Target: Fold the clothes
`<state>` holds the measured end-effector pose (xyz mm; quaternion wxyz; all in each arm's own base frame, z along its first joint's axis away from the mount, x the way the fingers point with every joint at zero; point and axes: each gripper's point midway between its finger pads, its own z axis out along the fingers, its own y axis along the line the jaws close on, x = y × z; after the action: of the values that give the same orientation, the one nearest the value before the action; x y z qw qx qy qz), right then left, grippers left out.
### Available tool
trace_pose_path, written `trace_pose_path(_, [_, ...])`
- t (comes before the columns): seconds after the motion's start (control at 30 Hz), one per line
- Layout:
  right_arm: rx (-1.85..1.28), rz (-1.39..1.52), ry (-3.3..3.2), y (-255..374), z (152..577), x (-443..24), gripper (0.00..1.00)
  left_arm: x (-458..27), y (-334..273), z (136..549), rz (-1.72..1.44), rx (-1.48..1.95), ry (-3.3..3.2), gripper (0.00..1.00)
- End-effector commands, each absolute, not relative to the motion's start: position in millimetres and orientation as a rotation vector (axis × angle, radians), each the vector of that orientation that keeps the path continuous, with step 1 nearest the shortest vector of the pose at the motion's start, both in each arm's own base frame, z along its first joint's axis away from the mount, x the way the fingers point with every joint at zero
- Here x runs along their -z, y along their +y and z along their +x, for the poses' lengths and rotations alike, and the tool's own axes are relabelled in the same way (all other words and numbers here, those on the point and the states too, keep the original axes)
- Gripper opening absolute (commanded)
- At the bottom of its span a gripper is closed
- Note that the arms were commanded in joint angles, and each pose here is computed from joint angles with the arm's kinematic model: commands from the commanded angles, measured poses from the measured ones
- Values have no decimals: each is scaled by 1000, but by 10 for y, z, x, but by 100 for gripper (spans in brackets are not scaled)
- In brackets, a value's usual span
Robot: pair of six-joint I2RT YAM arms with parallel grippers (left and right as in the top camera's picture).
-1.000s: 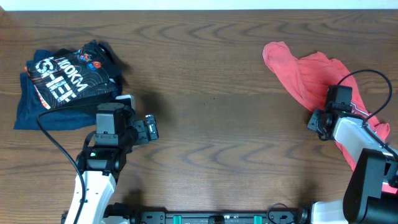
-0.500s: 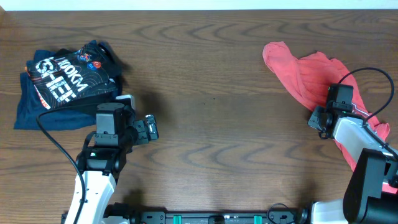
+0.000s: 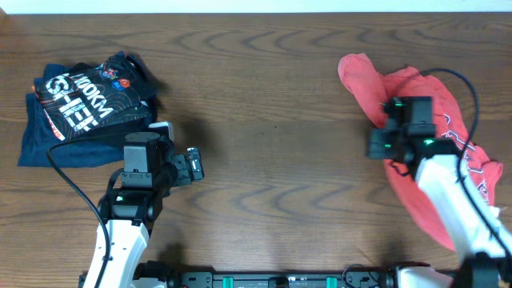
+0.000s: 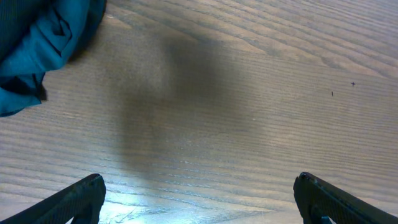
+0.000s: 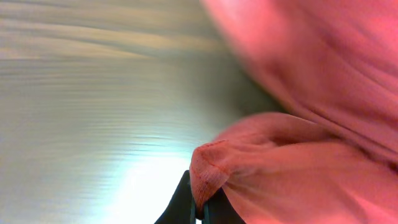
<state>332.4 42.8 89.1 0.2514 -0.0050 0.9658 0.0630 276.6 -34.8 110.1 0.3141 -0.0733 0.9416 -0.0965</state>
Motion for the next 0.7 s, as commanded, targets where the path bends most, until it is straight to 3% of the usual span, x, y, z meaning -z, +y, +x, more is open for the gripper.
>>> trace_pose_path(0.0, [-416, -373, 2524, 1254, 3204, -1176, 1, -1166, -337, 2801, -214, 259, 2466, 98])
trace_pose_path(0.27, [-587, -801, 2280, 2560, 2930, -1319, 4, -1166, -337, 2801, -214, 259, 2466, 98])
trace_pose_path(0.33, [-608, -832, 2210, 2753, 2951, -1369, 20, -1166, -337, 2801, -214, 259, 2466, 98])
trace_pose_path(0.4, [-579, -813, 2176, 2784, 3035, -1401, 22, -1166, -337, 2801, -214, 259, 2466, 98])
trace_pose_path(0.43, [-535, -776, 2171, 2737, 3111, -1419, 36, -1166, -337, 2801, -214, 259, 2466, 98])
trace_pose_path(0.53, [-374, -634, 2180, 2447, 3353, -1468, 65, -1166, -337, 2801, -214, 259, 2466, 98])
trace_pose_path(0.6, [-257, -514, 2184, 2141, 3507, -1545, 74, -1166, -337, 2801, -214, 259, 2466, 98])
trace_pose_path(0.67, [-184, -405, 2193, 1842, 3587, -1633, 77, -1167, -337, 2803, -213, 259, 2465, 98])
